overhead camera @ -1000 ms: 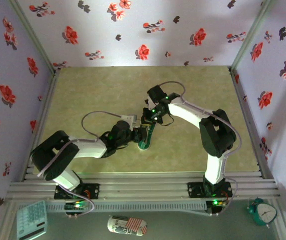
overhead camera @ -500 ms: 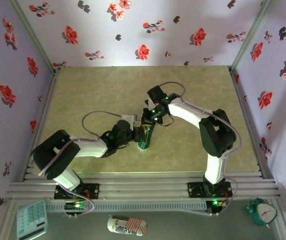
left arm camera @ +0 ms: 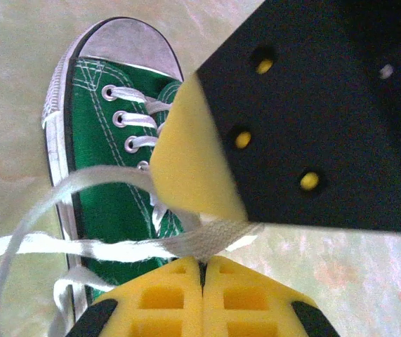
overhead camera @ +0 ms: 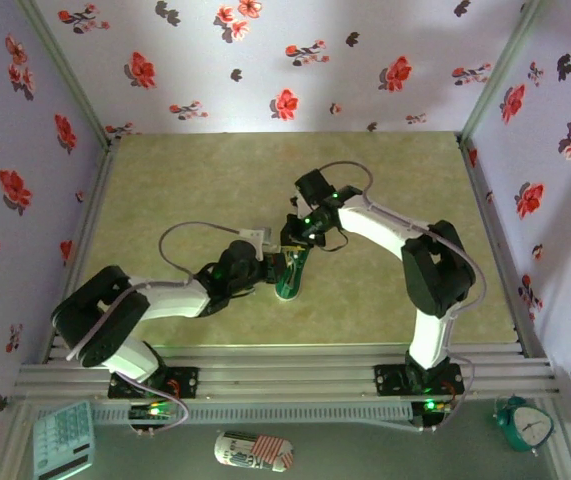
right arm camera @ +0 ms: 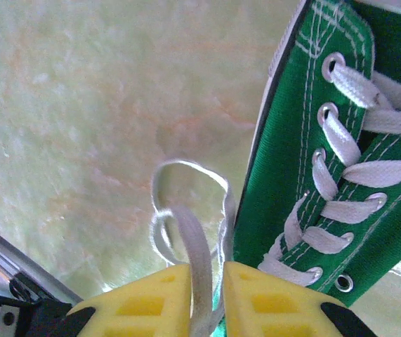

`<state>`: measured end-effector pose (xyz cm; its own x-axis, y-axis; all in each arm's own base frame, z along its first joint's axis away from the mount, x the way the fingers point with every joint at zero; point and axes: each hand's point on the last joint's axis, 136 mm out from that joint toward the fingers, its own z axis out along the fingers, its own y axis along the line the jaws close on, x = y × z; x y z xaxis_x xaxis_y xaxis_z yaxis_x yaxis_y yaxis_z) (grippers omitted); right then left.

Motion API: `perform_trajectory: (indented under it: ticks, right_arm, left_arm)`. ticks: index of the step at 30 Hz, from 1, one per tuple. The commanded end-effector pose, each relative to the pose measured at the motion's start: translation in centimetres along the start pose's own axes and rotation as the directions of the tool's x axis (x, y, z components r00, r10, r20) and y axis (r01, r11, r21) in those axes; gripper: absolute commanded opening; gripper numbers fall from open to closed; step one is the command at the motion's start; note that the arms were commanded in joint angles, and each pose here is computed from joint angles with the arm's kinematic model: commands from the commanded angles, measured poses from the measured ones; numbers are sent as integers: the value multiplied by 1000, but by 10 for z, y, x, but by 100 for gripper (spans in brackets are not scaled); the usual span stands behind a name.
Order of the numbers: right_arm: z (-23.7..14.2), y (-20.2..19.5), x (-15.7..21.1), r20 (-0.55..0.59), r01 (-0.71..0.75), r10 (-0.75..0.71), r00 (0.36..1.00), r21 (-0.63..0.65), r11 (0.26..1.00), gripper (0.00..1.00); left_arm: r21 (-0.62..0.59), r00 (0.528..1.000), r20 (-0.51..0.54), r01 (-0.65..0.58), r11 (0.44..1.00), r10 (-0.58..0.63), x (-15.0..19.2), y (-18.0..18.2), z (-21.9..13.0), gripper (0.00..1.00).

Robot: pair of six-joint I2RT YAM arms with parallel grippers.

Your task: Tie the shoes

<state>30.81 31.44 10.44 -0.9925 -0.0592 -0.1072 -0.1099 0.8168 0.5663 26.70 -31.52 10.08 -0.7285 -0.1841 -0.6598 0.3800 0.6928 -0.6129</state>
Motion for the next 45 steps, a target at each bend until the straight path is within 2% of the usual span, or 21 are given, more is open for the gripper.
perform_trajectory:
  ticks: [1, 3, 5, 18, 23, 28, 30, 31, 33, 36, 39, 45]
  right_arm:
    - [-22, 9, -17, 96, 14, -13, 995, -11, 1000, 25]
    - [-25, 7, -20, 116, 12, -12, 993, -2, 1000, 36]
    - [-28, 6, -23, 136, 14, -16, 991, 9, 1000, 39]
    - [-50, -8, -33, 263, 40, -62, 963, 88, 995, 43]
    - [-64, -5, -34, 328, 112, -133, 935, 83, 990, 44]
    - [-91, 3, -36, 470, 228, -239, 850, 83, 970, 48]
    - [-104, 5, -36, 550, 279, -281, 786, 90, 956, 64]
    - [-107, 8, -35, 572, 322, -314, 758, 90, 942, 68]
    - [-109, 10, -30, 596, 398, -380, 708, 107, 911, 69]
    - [-110, 10, -23, 580, 448, -432, 691, 126, 885, 70]
    - [-109, 20, -10, 588, 542, -482, 650, 85, 836, 69]
    - [-119, 33, -9, 668, 611, -495, 556, 75, 788, 68]
  left_arm:
    - [-23, 1000, 11, -18, 1000, 19, -1, 6, -10, 0]
    - [-28, 1000, 4, -22, 999, 22, 0, 8, -15, 0]
    - [-30, 1000, 1, -25, 999, 25, 1, 8, -20, 0]
    - [-47, 996, 5, -91, 995, 91, -22, -8, -78, 0]
    - [-59, 994, 22, -110, 992, 111, -39, -13, -92, 0]
    - [-61, 991, 15, -134, 989, 135, -50, -20, -95, 0]
    - [-62, 991, 12, -133, 989, 134, -55, -22, -95, 0]
    - [-61, 991, 11, -130, 990, 131, -57, -23, -95, 0]
    - [-55, 993, 6, -118, 991, 119, -63, -27, -93, 0]
    - [-54, 995, 4, -96, 994, 96, -72, -33, -91, 0]
    - [-73, 998, -13, -68, 995, 67, -79, -35, -89, 0]
    - [-115, 998, -64, 1, 993, -8, -82, -32, -82, 0]
